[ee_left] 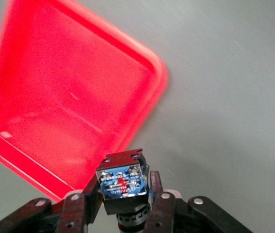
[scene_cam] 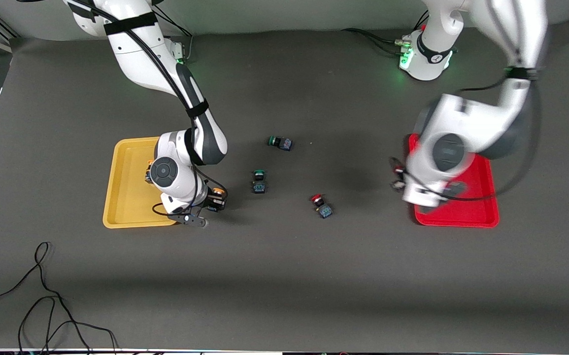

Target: Place red and yellow buttons in trays

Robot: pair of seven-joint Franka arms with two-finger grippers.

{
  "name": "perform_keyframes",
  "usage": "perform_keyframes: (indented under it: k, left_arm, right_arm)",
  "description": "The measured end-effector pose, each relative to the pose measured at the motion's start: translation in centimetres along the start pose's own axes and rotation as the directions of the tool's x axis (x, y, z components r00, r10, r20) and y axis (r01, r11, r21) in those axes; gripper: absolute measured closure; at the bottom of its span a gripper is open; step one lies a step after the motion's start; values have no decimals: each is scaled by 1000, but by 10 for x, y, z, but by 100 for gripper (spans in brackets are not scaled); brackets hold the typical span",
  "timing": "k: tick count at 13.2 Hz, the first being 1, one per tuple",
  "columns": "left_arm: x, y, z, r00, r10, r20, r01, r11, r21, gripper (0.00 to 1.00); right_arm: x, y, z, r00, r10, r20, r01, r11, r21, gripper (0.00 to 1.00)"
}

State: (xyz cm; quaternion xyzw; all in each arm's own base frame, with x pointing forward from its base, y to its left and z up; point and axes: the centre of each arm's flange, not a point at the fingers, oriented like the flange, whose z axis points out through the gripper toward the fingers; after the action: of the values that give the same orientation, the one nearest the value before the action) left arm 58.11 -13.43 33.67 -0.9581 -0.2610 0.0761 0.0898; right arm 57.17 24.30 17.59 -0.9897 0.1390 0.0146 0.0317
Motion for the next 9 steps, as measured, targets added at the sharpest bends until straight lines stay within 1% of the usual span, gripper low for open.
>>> perform_keyframes:
  k: [1,3,5,7,8,9]
  left_arm:
    - [24,-27,8,1000,-1,4,1,1000,13,56]
    - [61,-73,27,999,11,35,-12,1000,17,56]
    - [82,-92,54,999,38,32,-38,999,10,56]
    - [80,-87,90,998,64,8,-64,998,-1,56]
    - [71,-83,109,997,83,0,-83,997,-12,56]
    - [57,-79,125,995,103,-2,-103,995,-19,56]
  right_arm:
    - [1,-1,-6,1000,1,4,-1,1000,5,59]
    - [7,8,-33,999,-10,51,10,1000,3,59]
    - [34,55,-81,994,-76,82,76,997,-3,59]
    - [61,131,-115,986,-142,89,143,990,-3,59]
    - [65,161,-117,983,-159,93,160,987,-2,59]
    - [64,178,-111,981,-163,101,164,986,-4,59]
